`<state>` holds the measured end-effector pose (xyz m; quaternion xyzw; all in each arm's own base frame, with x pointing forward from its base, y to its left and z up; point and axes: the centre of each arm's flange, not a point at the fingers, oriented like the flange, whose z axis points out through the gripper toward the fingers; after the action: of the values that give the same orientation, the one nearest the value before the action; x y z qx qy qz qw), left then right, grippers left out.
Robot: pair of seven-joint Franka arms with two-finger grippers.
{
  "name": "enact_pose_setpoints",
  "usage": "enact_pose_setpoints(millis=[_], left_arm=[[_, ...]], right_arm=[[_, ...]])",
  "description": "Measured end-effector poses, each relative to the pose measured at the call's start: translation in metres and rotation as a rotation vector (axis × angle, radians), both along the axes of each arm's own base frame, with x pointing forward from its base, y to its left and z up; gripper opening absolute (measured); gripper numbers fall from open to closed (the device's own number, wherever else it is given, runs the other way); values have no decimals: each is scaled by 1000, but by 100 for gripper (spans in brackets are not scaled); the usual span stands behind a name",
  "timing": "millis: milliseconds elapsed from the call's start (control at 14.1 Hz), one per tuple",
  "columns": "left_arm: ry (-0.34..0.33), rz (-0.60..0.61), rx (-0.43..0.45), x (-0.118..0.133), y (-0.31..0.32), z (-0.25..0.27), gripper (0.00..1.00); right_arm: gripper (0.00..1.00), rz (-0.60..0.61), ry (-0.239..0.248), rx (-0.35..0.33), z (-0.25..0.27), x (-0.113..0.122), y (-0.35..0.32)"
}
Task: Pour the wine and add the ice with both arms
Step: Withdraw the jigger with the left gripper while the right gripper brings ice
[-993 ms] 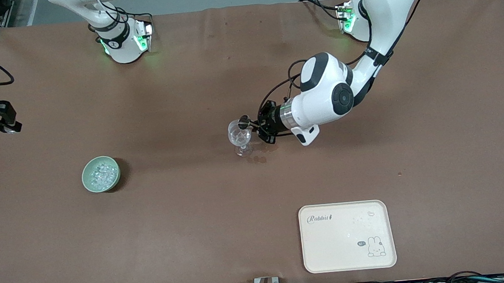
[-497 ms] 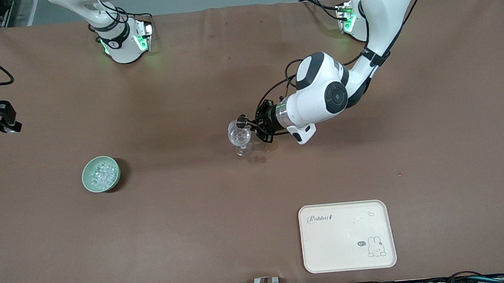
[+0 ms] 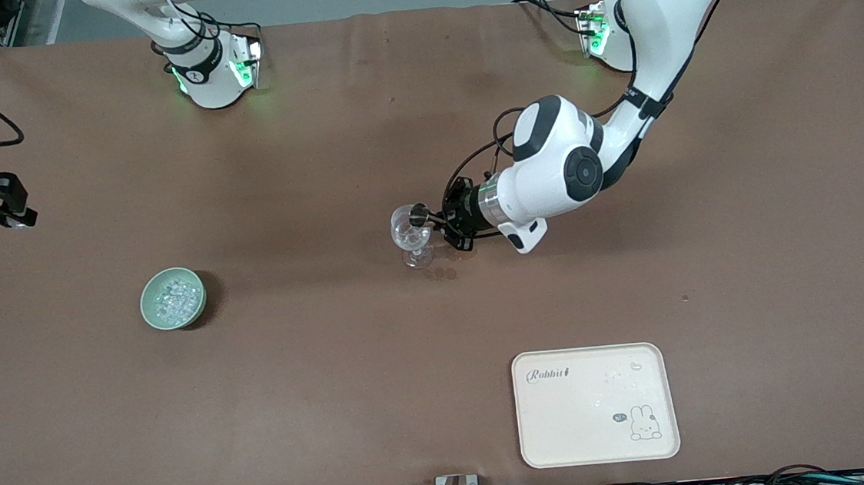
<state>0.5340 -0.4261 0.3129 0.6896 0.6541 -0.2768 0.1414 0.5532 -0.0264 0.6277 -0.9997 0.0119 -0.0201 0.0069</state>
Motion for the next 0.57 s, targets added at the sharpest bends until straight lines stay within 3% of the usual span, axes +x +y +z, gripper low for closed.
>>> enact_pose_setpoints(millis=[142, 355, 568], left_arm=[[21, -31, -53, 7, 4, 0, 21], [56, -108, -201, 22, 26, 9, 21], [35, -124, -319, 49, 67, 17, 21]], right_arm=[[27, 1, 0, 0, 0, 0, 1], [27, -1, 0, 1, 0, 0, 9], [27, -28, -3, 5, 1, 0, 53]])
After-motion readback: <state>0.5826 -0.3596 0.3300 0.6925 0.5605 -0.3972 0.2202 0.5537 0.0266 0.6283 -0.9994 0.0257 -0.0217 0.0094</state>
